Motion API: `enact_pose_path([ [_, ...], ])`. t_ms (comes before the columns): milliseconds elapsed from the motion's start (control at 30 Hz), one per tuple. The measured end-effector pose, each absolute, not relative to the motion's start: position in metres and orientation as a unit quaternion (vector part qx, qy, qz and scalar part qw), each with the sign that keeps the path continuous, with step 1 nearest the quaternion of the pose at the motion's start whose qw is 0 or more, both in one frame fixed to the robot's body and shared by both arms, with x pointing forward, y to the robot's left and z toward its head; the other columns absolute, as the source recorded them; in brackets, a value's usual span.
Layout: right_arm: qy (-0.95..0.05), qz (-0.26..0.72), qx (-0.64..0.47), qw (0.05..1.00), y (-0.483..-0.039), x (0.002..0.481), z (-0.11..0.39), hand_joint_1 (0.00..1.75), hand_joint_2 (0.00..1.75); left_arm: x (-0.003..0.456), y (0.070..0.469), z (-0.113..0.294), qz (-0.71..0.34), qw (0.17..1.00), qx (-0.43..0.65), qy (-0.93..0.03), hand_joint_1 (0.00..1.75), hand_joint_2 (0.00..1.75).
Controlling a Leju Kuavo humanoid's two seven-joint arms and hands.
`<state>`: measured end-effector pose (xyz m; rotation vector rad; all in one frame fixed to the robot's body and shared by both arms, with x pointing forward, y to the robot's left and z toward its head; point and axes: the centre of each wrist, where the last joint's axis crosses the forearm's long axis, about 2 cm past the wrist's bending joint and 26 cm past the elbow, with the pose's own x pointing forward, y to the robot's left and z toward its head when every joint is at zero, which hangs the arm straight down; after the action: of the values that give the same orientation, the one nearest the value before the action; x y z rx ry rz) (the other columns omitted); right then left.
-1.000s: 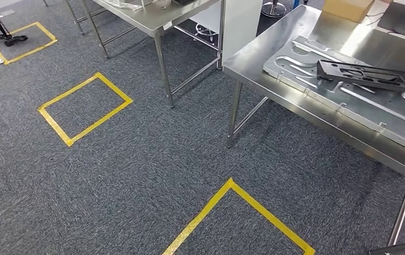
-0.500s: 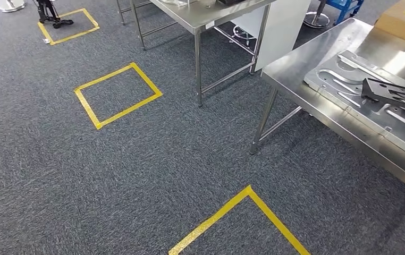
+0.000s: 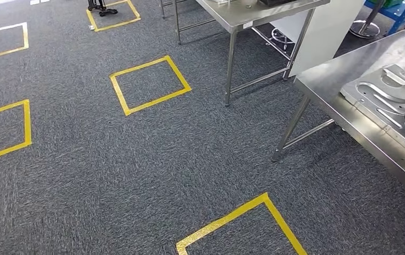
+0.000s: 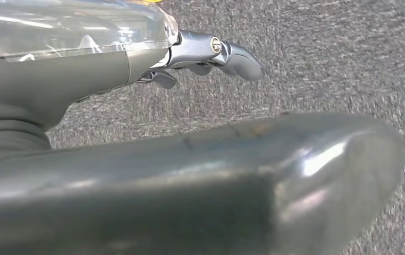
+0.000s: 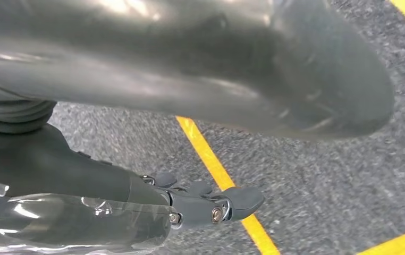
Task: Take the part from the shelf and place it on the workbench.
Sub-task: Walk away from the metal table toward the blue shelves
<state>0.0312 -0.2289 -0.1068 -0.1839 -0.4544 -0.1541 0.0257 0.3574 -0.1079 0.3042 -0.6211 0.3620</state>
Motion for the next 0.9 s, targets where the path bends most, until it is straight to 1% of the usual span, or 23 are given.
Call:
enact_pose_path([
  [167,-0.254,-0.074,-0.099,0.959,-0.234,0.032,-0.107,0.00,0.00,0.023,0.353,-0.109,0.173,0.925,0.155,-0.300,0.00,0.00],
  [567,-0.289,-0.079,-0.110,0.948,-0.249,0.023,-0.109,0.00,0.00,0.027,0.333,-0.110,0.157,0.922,0.150,-0.321,0.00,0.00],
  [900,-0.237,-0.091,-0.128,0.959,-0.269,0.009,-0.111,0.00,0.00,0.027,0.316,-0.111,0.143,0.925,0.159,-0.315,0.00,0.00],
])
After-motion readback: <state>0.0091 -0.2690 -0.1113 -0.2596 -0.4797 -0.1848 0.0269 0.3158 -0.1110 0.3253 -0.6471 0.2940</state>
